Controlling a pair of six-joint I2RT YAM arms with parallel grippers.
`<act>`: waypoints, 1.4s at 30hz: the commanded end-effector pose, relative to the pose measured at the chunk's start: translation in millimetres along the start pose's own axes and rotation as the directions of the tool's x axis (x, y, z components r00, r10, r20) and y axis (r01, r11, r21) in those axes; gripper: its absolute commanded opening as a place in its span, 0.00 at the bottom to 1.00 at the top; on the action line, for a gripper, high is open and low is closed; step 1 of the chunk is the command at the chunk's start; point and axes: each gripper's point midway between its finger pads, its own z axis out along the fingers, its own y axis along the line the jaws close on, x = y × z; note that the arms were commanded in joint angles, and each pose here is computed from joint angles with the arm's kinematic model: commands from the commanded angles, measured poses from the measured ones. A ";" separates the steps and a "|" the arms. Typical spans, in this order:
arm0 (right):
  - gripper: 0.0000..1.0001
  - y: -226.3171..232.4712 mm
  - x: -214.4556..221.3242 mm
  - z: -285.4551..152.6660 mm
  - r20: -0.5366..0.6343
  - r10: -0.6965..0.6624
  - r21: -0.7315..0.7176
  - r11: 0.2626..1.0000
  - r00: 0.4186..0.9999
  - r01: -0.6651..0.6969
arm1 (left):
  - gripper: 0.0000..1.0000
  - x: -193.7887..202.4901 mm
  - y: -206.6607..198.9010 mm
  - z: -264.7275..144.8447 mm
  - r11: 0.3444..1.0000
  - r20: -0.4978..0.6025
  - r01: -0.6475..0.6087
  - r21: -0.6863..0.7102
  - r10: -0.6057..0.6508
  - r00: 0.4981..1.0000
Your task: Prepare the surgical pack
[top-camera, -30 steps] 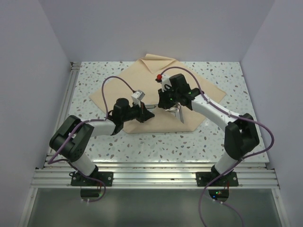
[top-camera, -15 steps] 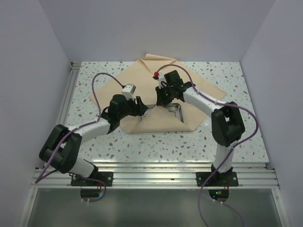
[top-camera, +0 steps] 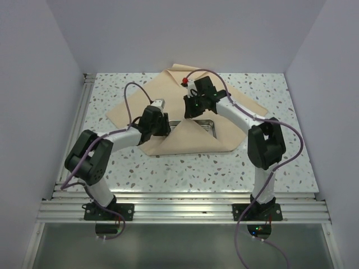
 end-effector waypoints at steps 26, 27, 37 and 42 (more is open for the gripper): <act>0.00 -27.4 -41.8 19.9 0.031 0.013 0.016 1.000 0.999 -0.014 | 0.04 -20.1 16.3 22.4 0.996 -0.021 0.043 -0.076 -0.044 0.999; 0.00 -28.8 -41.0 23.3 0.027 0.019 0.014 1.000 0.999 -0.019 | 0.05 -19.2 15.5 23.7 0.996 -0.022 0.049 -0.072 -0.051 0.998; 0.00 -38.3 -54.1 30.7 0.038 0.033 0.008 0.999 0.999 -0.033 | 0.11 -14.7 16.3 16.9 0.988 -0.011 0.127 -0.083 -0.128 0.992; 0.00 -40.6 -53.5 38.1 0.034 0.035 0.003 0.999 0.999 -0.035 | 0.41 -21.9 21.2 10.4 0.987 0.011 0.118 -0.109 -0.118 0.993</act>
